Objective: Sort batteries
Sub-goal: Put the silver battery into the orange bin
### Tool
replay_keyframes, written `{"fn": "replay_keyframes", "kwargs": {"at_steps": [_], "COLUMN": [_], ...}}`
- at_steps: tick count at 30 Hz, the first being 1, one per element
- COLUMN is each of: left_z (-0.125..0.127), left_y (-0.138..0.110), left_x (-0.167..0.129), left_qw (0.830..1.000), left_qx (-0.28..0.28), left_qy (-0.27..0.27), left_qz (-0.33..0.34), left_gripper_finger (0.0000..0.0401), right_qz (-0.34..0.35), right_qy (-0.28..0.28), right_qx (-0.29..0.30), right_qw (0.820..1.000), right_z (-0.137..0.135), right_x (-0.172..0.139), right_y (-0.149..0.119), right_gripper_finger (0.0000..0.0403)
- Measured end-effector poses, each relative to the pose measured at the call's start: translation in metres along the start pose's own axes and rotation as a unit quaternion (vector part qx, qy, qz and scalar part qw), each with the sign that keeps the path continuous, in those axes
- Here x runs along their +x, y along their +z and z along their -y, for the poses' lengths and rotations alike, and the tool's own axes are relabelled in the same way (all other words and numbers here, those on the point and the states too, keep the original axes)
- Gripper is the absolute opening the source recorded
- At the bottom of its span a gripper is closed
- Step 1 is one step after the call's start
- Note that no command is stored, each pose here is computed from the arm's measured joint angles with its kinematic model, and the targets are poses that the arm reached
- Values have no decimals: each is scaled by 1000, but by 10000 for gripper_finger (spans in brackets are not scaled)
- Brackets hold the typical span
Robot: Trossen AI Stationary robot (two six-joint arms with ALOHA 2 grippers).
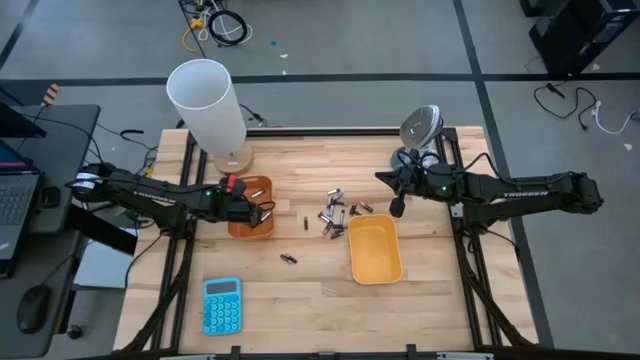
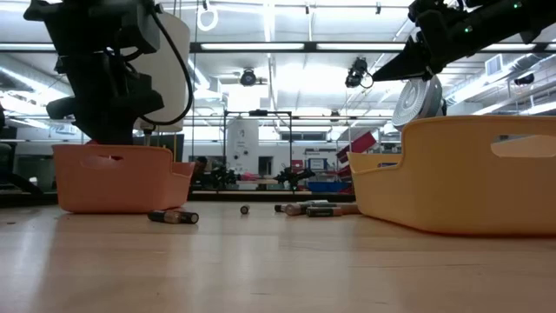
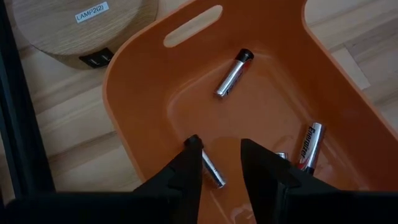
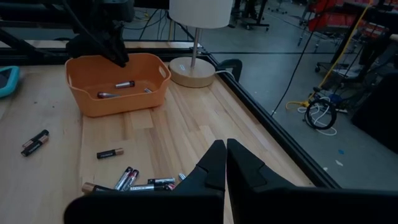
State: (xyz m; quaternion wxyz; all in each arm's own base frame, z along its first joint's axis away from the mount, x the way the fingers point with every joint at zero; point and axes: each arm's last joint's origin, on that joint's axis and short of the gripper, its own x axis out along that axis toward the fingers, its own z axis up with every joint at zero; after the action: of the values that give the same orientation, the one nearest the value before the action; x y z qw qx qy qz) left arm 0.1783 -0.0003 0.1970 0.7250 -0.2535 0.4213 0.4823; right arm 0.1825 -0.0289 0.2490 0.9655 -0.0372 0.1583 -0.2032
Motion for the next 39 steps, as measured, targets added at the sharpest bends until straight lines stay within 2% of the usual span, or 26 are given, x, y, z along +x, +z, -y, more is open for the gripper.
{"fn": "replay_keyframes", "kwargs": {"at_steps": [9, 18, 22, 26, 30, 34, 39], "left_z": [0, 9, 15, 26, 42, 57, 66], "left_y": [1, 12, 20, 30, 41, 54, 64], "left_x": [-1, -14, -23, -31, -39, -50, -62], "left_qw": [1000, 999, 997, 990, 967, 928, 878], "left_qx": [1, 34, 48, 80, 149, 210, 277], "left_qy": [-1, -28, -51, -97, -164, -222, -245], "left_qz": [1, 14, 27, 59, 125, 213, 303], "left_gripper_finger": [113, 113, 113, 113, 113, 113, 113], "right_qz": [0, -7, -7, -7, -7, -7, -7], "right_qy": [0, 0, 0, 0, 0, 0, 0], "right_qx": [-1, -3, -4, -4, -7, -10, -12], "right_qw": [1000, 1000, 1000, 1000, 1000, 1000, 1000], "right_z": [0, 0, 0, 0, 0, 0, 0], "right_x": [0, 0, 0, 0, 0, 0, 0], "right_y": [0, -1, -1, -1, -1, -1, -1], "right_gripper_finger": [3, 3, 3, 3, 3, 3, 3]}}
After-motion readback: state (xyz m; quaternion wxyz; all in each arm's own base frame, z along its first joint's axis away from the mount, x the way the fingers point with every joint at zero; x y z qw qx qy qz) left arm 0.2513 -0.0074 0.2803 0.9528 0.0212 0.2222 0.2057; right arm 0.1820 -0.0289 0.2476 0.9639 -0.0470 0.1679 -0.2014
